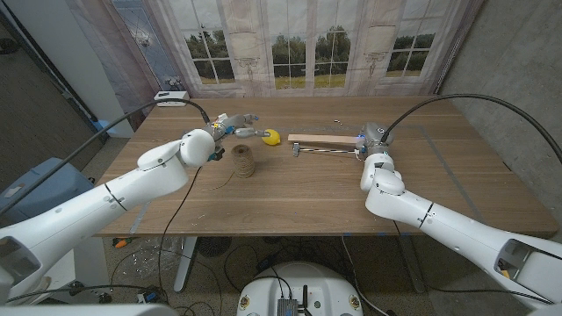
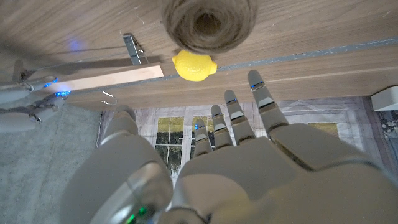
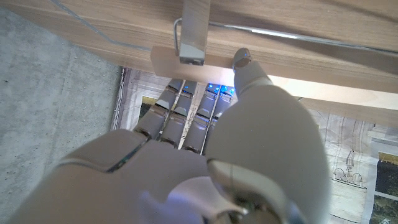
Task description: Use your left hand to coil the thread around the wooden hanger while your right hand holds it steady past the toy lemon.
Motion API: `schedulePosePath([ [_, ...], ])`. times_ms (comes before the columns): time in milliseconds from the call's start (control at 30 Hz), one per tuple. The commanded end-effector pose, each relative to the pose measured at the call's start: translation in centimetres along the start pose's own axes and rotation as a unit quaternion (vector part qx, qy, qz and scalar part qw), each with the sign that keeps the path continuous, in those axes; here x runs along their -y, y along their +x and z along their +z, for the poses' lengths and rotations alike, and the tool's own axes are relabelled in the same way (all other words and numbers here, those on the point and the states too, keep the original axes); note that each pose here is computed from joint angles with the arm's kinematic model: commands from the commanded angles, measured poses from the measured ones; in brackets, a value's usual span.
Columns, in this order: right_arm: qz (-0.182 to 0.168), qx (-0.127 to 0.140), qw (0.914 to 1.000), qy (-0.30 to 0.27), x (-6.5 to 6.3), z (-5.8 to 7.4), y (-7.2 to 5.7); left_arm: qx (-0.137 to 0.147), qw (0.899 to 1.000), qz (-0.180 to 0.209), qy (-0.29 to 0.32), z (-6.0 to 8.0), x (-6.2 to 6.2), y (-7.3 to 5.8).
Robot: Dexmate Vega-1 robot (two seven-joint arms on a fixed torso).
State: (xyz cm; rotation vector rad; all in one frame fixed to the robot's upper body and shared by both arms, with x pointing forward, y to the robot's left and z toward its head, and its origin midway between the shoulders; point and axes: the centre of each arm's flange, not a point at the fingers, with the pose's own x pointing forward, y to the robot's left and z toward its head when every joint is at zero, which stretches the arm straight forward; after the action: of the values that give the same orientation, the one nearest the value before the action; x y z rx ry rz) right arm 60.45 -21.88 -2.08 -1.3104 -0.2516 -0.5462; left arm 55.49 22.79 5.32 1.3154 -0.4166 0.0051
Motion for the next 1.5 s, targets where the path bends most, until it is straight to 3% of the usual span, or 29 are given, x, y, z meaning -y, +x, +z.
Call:
schedulePosePath([
  [33, -0.011, -0.001, 0.9999, 0.008, 0.4, -0.7, -1.3, -0.066, 0.994, -0.043, 0.081, 2.0, -0.3, -2.4],
  [367, -0.008, 0.009, 0.9999, 0.008, 0.3, -0.7, -1.8, -0.104, 0.986, -0.060, 0.113, 2.2, 0.4, -3.1],
  [767, -0.003, 0.012, 0.9999, 0.010, 0.2, -0.9, -2.1, -0.135, 0.978, -0.065, 0.147, 2.1, 1.9, -2.3],
  [1500, 0.002, 0.013, 0.9999, 0.007, 0.0, -0.9, -1.8, -0.134, 0.973, -0.058, 0.179, 1.9, 3.8, -0.5],
])
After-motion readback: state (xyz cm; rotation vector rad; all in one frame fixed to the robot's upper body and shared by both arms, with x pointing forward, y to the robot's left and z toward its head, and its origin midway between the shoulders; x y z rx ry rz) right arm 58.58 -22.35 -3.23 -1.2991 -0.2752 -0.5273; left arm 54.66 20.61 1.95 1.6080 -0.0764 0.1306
